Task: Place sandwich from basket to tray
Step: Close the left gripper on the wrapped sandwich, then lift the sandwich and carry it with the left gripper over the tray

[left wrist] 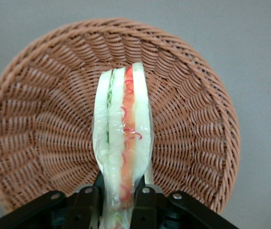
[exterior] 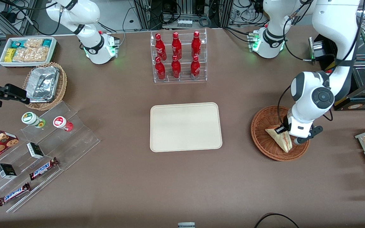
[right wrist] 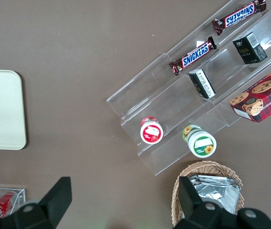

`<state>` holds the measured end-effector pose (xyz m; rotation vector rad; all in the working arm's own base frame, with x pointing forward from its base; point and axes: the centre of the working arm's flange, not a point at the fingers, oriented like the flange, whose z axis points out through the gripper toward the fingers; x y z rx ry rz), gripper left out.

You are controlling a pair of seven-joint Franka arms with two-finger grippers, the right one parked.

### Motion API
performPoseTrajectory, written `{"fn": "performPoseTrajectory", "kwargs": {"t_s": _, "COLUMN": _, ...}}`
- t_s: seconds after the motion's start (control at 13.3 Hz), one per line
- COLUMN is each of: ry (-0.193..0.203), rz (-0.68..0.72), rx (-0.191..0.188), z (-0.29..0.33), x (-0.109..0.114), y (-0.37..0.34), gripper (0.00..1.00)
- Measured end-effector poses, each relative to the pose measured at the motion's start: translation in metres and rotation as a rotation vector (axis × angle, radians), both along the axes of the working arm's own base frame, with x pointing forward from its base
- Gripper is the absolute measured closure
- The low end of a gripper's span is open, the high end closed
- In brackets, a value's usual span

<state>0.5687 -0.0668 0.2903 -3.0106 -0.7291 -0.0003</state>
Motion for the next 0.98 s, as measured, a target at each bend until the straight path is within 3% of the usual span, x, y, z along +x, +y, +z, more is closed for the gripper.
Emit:
{"fn": "performPoseTrajectory", "kwargs": {"t_s": 0.23, "ry": 0.071, "rz": -0.058, "rx": 0.067, "z": 0.049, "x": 0.011, "y": -0.018, "gripper": 0.85}}
{"fn": "performPoseTrajectory", "kwargs": {"t_s": 0.45, "ry": 0.095, "rz": -0.111, "rx": 0.09, "z": 0.112, "x": 0.02, "y": -0.059, "gripper": 0.85}}
{"fn": "performPoseTrajectory", "kwargs": {"t_s": 0.6, "ry": 0.092, "rz": -0.155, "rx": 0.097, "z": 0.153, "x": 0.02, "y": -0.095, "gripper": 0.85}}
{"fn": "performPoseTrajectory", "kwargs": {"t_s": 0.75, "ry": 0.062, "rz": -0.205, "rx": 0.094, "z": 0.18, "x": 0.013, "y": -0.138, "gripper": 0.85}}
{"fn": "performPoseTrajectory", "kwargs": {"t_s": 0.98, "ry": 0.04, "rz": -0.255, "rx": 0.052, "z": 0.193, "x": -0.007, "y": -0.209, "gripper": 0.85}}
